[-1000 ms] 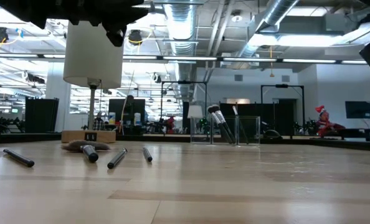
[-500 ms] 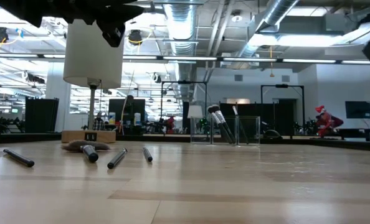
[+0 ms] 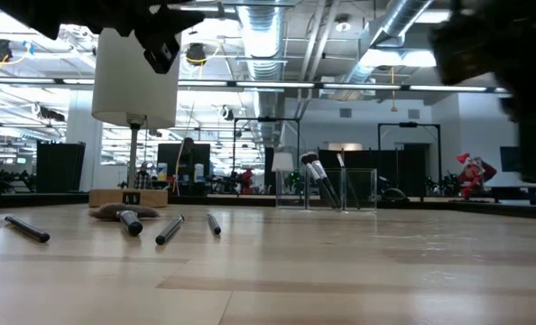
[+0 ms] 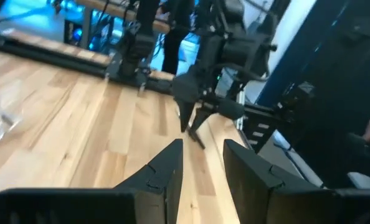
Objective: Put items in baskets/containers
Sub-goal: Put the black eyeshadow brush into the transparent organizer
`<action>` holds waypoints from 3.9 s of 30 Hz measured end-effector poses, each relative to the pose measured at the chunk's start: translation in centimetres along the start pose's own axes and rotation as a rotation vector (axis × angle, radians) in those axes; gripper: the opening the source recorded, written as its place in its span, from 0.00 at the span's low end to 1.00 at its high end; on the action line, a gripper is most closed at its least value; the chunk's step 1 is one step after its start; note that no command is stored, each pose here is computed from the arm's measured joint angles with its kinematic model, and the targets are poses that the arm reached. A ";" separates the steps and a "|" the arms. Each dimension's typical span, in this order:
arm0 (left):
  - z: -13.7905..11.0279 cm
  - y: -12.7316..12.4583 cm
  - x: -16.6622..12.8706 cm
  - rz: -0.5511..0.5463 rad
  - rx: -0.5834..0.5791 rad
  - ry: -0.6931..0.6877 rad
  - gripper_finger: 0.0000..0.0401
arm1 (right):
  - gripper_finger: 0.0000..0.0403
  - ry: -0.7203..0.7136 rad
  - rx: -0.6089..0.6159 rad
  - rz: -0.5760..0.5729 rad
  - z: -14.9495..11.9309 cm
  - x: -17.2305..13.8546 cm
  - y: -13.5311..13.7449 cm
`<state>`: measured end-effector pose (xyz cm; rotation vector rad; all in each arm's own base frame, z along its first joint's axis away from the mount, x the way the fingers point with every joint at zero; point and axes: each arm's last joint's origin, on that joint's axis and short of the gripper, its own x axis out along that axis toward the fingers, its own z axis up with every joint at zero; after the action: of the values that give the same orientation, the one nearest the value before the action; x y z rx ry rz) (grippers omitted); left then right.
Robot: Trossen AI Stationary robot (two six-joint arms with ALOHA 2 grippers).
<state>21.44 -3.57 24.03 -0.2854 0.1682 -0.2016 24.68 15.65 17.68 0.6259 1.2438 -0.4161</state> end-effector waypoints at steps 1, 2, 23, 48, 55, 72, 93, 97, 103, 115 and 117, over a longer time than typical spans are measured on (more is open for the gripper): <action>-0.1 0.2 0.0 0.010 -0.003 0.011 0.28 | 0.19 -0.005 0.006 0.001 0.5 0.1 -0.1; -0.2 0.4 0.0 0.028 -0.007 0.019 0.28 | 0.19 -0.012 0.009 0.003 1.1 0.1 -0.3; 2.8 -1.6 -8.2 -0.054 0.150 -0.254 0.28 | 0.19 0.050 -0.206 -0.138 16.6 3.5 6.3; 0.6 -0.9 1.4 0.202 -0.029 0.112 0.28 | 0.19 0.009 -0.167 -0.418 8.4 -4.5 -1.3; 0.9 -2.1 0.8 0.244 -0.021 0.062 0.28 | 0.19 -0.009 -0.126 -0.243 8.0 -4.8 -3.0; -0.6 -4.2 1.2 0.408 -0.214 -0.019 0.28 | 0.19 0.068 -0.365 -0.321 8.1 -1.5 -6.4; -1.9 -2.6 12.5 0.748 -0.571 0.151 0.28 | 0.19 0.036 -0.604 -0.367 5.0 -3.6 -11.3; -2.5 -2.0 13.9 0.754 -0.637 0.178 0.28 | 0.19 0.013 -0.639 -0.347 4.4 -4.4 -12.2; -3.6 -0.9 14.8 0.780 -0.786 0.300 0.28 | 0.19 -0.097 -0.674 -0.271 4.2 -6.0 -12.5; -0.6 -1.7 15.1 0.932 -0.931 0.389 0.28 | 0.19 -0.276 -0.771 -0.168 4.2 -8.4 -12.5; 0.1 -2.0 15.5 0.952 -0.936 0.393 0.28 | 0.19 -0.282 -0.786 -0.165 4.2 -8.5 -12.5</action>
<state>36.08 -8.83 22.66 -1.0540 0.7674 0.8035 17.79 3.00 24.02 -0.2014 1.0752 -0.1169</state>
